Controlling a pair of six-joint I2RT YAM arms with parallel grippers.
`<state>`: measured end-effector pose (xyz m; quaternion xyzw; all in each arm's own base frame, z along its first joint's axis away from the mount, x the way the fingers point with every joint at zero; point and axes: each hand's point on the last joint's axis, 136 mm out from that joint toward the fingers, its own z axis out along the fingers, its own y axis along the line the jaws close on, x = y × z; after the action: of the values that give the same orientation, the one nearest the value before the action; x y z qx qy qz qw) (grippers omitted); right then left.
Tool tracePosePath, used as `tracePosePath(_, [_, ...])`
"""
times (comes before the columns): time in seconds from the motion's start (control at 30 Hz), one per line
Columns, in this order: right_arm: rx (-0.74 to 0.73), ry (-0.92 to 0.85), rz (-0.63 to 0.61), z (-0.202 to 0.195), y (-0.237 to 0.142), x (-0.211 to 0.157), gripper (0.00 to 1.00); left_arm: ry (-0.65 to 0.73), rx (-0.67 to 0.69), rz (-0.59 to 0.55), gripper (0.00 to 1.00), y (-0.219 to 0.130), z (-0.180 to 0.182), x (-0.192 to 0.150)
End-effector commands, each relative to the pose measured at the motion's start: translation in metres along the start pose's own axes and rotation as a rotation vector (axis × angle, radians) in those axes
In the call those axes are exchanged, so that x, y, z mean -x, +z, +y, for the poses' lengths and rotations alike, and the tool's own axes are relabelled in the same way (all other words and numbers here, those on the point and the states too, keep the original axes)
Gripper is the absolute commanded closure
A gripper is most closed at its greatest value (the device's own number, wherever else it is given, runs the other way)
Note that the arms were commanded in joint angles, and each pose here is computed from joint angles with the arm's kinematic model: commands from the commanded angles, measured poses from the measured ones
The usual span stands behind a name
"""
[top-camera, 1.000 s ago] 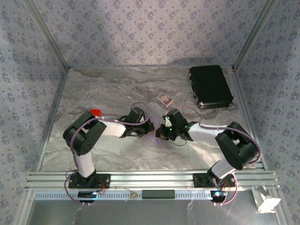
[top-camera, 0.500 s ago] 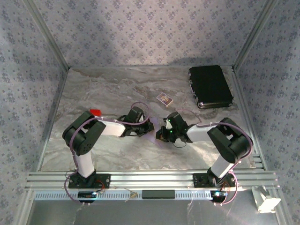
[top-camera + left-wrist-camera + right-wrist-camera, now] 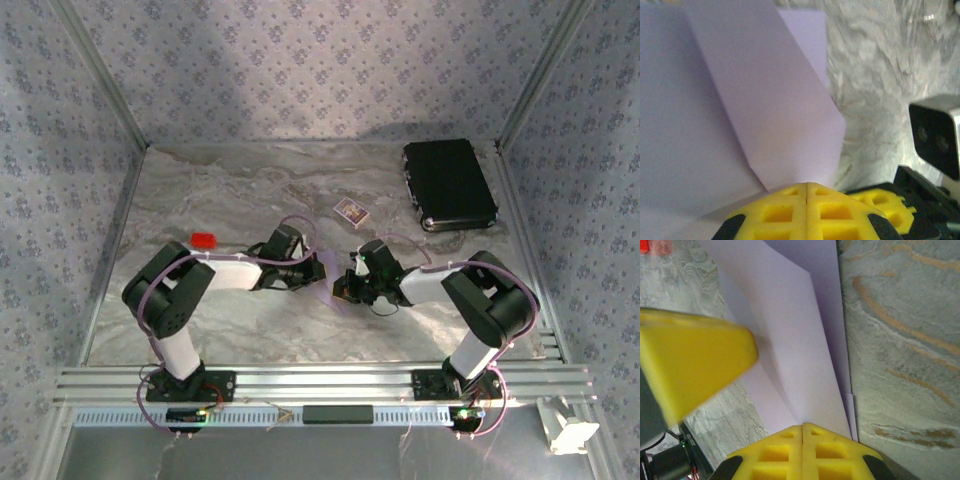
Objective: Fold a paper plane with a square sheet of paper (pick it up from the middle)
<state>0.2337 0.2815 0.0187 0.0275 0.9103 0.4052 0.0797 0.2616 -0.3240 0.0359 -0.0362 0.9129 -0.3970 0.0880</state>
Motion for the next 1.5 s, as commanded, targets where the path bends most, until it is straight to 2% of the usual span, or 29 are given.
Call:
tracePosePath(0.0, [-0.172, 0.105, 0.079, -0.055, 0.004, -0.031, 1.00, 0.044, -0.024, 0.070, 1.00, 0.007, -0.012, -0.010])
tracePosePath(0.2, [-0.178, 0.111, 0.082, -0.057, 0.004, -0.033, 1.00, -0.012, 0.002, 0.106, 1.00, 0.026, 0.005, -0.013])
tracePosePath(0.43, [-0.188, 0.105, 0.092, -0.060, 0.004, -0.036, 1.00, -0.085, 0.156, 0.017, 1.00, 0.014, 0.040, 0.002])
tracePosePath(0.73, [-0.201, 0.098, 0.100, -0.063, 0.001, -0.040, 1.00, -0.087, 0.161, -0.020, 1.00, 0.009, 0.038, 0.040])
tracePosePath(1.47, [-0.190, 0.076, 0.122, -0.062, 0.000, -0.044, 1.00, -0.139, 0.201, -0.089, 1.00, -0.011, 0.075, 0.101])
